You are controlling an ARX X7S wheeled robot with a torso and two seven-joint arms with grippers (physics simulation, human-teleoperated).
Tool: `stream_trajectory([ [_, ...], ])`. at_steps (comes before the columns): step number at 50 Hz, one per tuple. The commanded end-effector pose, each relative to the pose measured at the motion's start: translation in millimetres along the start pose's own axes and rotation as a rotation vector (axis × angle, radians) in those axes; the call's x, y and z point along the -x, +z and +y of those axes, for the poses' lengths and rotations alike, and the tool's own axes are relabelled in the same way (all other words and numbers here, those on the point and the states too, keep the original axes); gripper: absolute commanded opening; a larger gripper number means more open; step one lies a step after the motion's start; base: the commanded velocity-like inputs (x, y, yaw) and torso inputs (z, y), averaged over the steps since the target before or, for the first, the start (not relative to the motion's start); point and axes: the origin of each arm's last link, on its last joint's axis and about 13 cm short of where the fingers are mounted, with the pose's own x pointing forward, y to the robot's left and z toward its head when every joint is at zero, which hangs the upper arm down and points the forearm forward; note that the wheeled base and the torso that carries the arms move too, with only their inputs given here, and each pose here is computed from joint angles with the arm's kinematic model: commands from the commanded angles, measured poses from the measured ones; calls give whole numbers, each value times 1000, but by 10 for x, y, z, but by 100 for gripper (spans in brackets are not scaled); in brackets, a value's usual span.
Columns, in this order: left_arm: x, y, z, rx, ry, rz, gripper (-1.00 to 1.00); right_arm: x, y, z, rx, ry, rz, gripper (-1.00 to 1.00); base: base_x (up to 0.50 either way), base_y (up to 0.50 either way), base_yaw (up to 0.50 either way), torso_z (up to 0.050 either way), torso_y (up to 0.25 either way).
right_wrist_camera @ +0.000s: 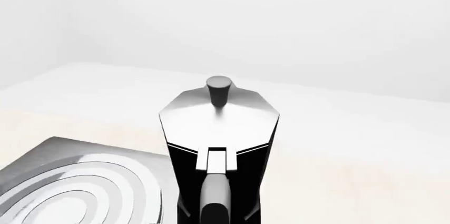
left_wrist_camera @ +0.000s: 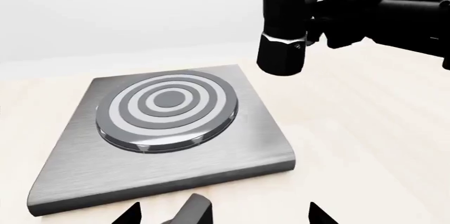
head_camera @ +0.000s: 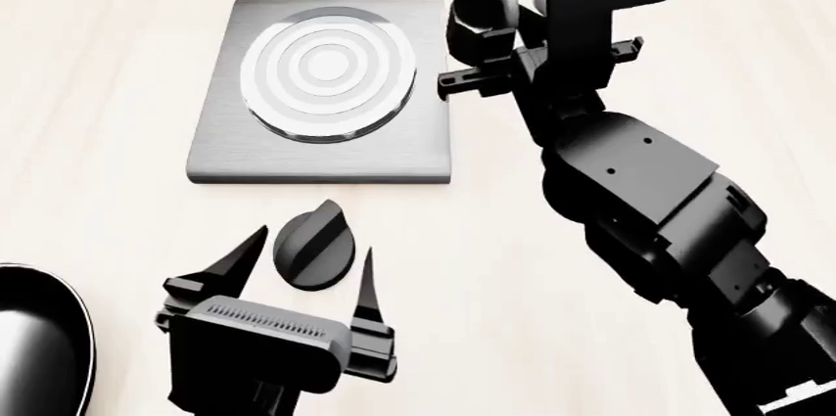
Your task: Turn on the stove and put the moka pot on it.
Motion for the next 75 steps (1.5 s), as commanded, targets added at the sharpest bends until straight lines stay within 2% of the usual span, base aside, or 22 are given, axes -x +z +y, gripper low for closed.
stream_trajectory([
  [1, -42, 37, 35, 23, 17, -29, 100, -286, 207, 183, 54, 76, -79, -100, 0, 0, 0, 0, 0],
  [20, -54, 24, 76, 29, 29, -33, 100, -523, 291, 496, 94, 179, -79, -100, 0, 0, 0, 0, 1],
  [37, -37, 60, 86, 36, 31, -35, 100, -673, 258, 804, 165, 287, -58, -100, 0, 0, 0, 1, 1],
  [57, -17, 102, 90, 41, 32, -42, 100, -663, 314, 1005, 156, 357, -61, -100, 0, 0, 0, 0, 1],
  [75, -43, 50, 96, 40, 31, -41, 100, -639, 217, 1022, 133, 373, -40, -100, 0, 0, 0, 0, 1],
])
